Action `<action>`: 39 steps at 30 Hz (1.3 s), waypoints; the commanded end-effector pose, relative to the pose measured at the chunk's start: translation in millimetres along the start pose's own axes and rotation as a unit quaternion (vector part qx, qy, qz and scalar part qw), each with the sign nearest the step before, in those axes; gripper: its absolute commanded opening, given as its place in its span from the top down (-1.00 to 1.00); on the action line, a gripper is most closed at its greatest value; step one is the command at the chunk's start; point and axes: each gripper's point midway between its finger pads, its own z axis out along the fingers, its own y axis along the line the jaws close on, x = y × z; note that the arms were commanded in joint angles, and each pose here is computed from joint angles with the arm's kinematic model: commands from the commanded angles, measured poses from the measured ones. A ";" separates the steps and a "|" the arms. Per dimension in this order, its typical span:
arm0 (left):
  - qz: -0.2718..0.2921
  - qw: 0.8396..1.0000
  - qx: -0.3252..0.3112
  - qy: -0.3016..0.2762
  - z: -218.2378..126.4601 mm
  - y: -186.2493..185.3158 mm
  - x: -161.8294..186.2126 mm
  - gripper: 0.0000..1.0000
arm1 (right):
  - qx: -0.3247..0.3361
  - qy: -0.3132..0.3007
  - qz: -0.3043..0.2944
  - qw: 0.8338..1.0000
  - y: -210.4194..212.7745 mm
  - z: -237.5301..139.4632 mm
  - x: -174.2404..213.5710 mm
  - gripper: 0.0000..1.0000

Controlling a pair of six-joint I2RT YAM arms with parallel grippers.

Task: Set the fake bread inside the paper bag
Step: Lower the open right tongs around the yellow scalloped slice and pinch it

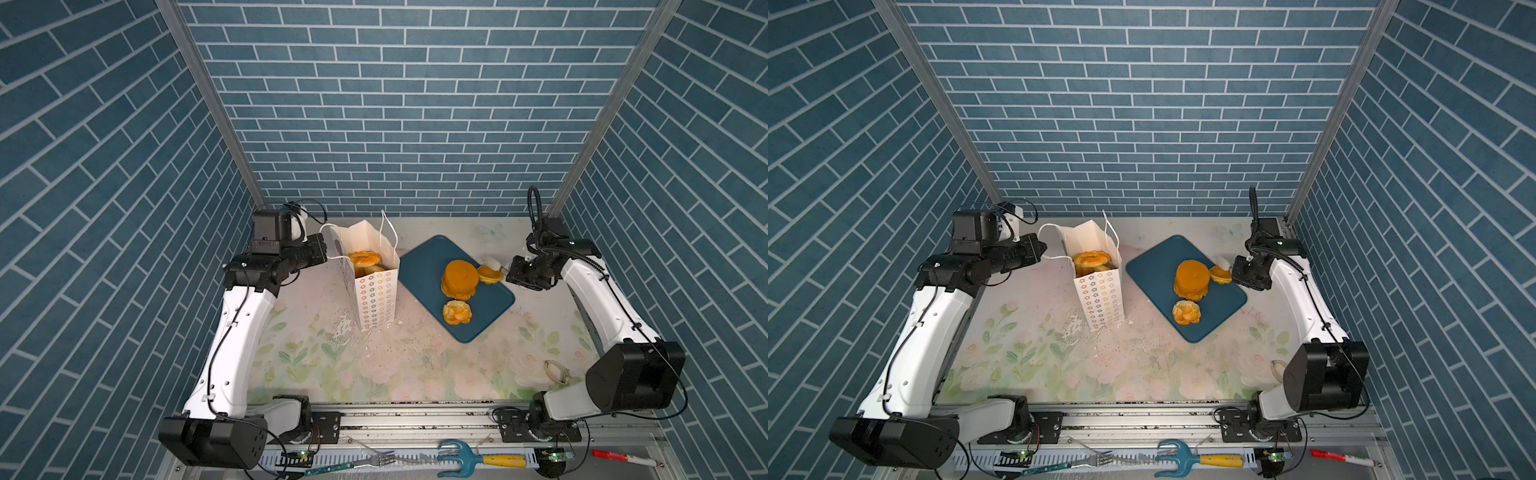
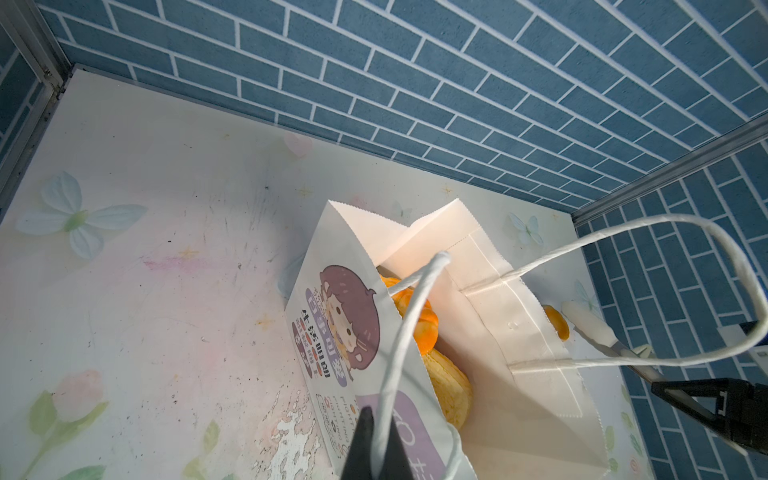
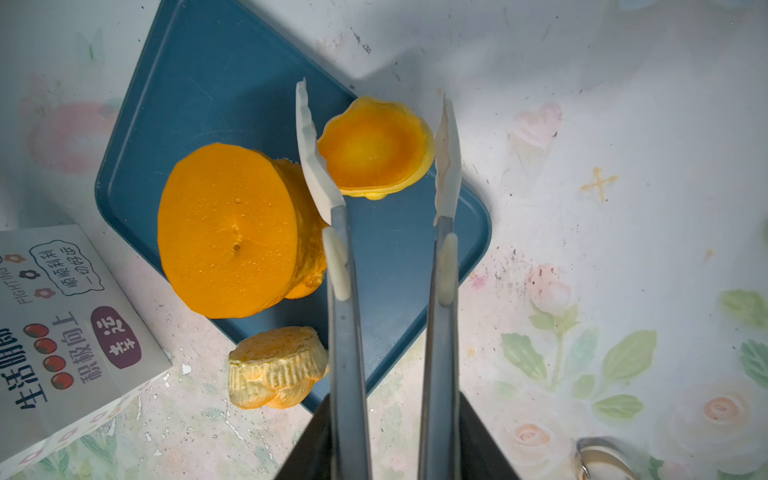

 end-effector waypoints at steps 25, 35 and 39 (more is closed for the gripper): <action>-0.002 1.000 -0.007 0.008 5.5 3.2 1.8 1.00 | -0.063 0.071 0.003 0.995 15.2 10.3 36.7 0.12; -0.003 1.000 -0.002 0.008 7.9 0.7 1.5 1.00 | -0.080 0.088 0.010 0.993 19.2 10.5 48.5 0.18; 0.001 1.000 -0.006 0.006 5.0 0.8 1.0 1.00 | -0.078 0.098 0.008 0.992 18.1 17.4 51.1 0.11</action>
